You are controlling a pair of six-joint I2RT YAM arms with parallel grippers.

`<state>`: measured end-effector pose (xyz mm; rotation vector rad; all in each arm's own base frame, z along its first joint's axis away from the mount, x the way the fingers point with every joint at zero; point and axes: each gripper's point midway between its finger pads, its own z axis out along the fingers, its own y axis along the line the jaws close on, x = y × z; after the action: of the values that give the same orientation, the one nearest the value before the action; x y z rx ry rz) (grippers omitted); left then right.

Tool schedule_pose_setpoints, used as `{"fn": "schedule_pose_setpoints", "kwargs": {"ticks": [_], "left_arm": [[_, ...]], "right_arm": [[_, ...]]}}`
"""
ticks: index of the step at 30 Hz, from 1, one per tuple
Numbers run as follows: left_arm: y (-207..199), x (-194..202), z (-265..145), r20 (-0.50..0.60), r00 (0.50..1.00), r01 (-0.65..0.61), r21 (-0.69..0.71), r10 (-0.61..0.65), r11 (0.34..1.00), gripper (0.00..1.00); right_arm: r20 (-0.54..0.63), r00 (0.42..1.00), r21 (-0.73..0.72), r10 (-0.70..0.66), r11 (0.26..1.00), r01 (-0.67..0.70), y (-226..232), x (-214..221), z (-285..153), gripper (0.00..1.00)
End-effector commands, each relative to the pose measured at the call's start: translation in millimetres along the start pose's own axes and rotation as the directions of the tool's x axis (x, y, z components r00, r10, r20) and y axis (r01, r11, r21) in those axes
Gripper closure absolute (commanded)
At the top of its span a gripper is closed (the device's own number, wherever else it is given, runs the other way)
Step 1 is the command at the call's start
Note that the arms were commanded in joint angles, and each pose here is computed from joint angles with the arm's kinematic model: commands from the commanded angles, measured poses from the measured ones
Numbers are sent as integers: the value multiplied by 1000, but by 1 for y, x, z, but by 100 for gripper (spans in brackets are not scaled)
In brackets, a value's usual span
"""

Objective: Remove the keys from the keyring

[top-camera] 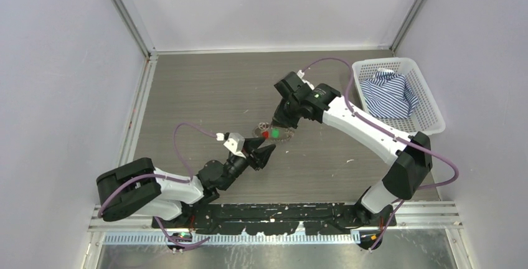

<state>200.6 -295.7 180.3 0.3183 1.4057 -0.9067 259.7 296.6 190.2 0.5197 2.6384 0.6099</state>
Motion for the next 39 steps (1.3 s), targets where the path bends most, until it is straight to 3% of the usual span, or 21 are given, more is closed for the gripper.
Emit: {"fn": "schedule_pose_setpoints", "kwargs": {"ticks": [1, 8, 14, 24, 36, 39], "left_arm": [[3, -46, 10, 165, 986, 17, -86, -2, 996, 51], [18, -42, 21, 150, 984, -64, -202, 95, 977, 51], [31, -52, 31, 149, 969, -143, -307, 196, 941, 51], [45, -65, 35, 169, 963, -130, -393, 211, 910, 53], [17, -77, 40, 225, 963, -93, -226, 145, 970, 53], [19, -79, 41, 233, 964, -73, -240, 131, 968, 51]], "right_arm": [[141, 981, -78, 131, 990, -121, 31, -36, -25, 99], [212, 952, -81, 219, 975, -206, 40, -50, -30, 99], [230, 949, -113, 217, 974, -195, 57, -51, -36, 99], [230, 950, -134, 212, 974, -185, 58, -44, -46, 99], [244, 944, -158, 223, 969, -189, 57, -37, -53, 99], [236, 946, -161, 223, 969, -189, 58, -34, -51, 99]]}}
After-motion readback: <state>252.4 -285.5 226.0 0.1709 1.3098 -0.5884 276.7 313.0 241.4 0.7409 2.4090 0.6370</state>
